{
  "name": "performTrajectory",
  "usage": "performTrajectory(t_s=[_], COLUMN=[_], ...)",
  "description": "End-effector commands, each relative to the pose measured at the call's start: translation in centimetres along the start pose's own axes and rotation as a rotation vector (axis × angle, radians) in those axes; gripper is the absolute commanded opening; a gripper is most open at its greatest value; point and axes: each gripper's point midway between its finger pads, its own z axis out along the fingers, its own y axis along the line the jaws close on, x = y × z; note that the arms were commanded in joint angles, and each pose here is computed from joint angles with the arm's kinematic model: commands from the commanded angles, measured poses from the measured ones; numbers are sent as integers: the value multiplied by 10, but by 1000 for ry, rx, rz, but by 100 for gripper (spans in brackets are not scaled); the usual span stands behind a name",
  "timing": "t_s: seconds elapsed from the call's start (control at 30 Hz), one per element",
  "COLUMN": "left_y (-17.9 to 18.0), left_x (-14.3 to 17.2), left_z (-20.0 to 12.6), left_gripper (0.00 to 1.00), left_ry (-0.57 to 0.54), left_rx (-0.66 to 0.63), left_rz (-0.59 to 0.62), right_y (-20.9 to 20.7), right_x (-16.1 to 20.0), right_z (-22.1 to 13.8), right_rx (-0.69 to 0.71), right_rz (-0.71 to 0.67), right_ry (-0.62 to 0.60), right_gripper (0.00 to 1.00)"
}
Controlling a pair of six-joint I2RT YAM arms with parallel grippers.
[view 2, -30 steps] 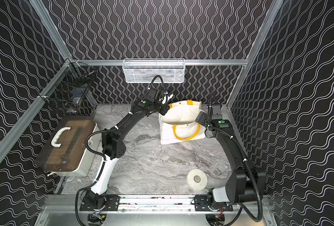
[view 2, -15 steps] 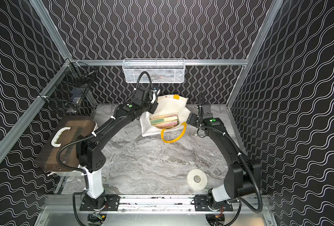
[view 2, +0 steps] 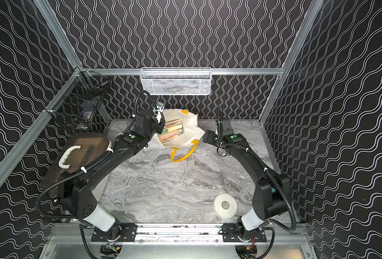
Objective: Take out the folding fans from the tote bags
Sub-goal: Adjust the canvas bag at the center of the board.
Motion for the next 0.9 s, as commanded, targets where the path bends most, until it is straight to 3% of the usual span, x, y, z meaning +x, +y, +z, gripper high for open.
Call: performTrajectory(t_s=[0.0, 0.2, 0.4, 0.57, 0.67, 0.87], left_y=[5, -14, -36, -53, -59, -53], left_x=[-37, -8, 30, 51, 53, 34], left_z=[-16, -25, -41, -52, -59, -68], left_gripper=[0, 0, 0, 0, 0, 0], left_ry=[-166, -134, -114, -96, -118, -189], left_rx=[11, 48, 52, 32, 20, -30], left_rz=[-104, -111, -128, -113, -114, -121], right_y=[4, 19, 87, 123, 130, 117], right_x=[-4, 5, 43, 60, 63, 39], right_z=[-15, -34, -37, -43, -42, -61], right_rx=[-6, -86, -297, -418, -413, -256], right_rz=[-22, -12, -41, -58, -82, -128], right_ry=[-20, -7, 46, 17, 12, -90], right_gripper=[92, 90, 82, 77, 76, 76])
